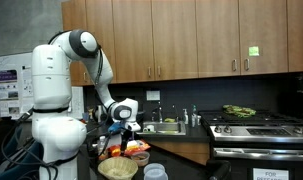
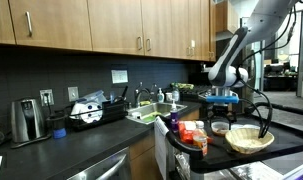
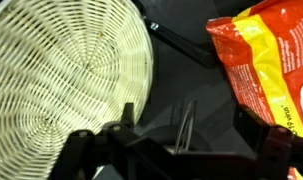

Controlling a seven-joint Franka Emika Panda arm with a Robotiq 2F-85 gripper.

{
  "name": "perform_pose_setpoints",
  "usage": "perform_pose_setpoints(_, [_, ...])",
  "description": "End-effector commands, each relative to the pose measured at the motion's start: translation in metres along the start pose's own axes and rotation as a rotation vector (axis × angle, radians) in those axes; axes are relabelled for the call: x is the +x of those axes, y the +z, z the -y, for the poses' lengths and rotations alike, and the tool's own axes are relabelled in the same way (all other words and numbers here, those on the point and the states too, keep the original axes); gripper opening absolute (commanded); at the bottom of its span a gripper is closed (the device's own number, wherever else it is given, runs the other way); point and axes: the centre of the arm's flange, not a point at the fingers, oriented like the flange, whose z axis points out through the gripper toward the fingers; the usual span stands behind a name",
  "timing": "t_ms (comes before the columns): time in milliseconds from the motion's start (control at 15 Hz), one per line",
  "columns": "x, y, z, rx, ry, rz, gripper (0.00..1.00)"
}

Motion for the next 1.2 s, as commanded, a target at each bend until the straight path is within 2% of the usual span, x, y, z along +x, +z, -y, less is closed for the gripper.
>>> perform_pose_setpoints(0, [0.008,0.006,0.01,0.005,0.04,-0.011,1.0])
perform_pose_setpoints(333, [0.013,0.003,0.018,0.018,0.055,-0.037,1.0])
perform_pose_setpoints(800, [0.021,0.014,0.023,0.014,0.07,-0.014,1.0])
perform_pose_setpoints(1133, [0.026,0.022,0.023,0.009,0.057,-0.03,1.0])
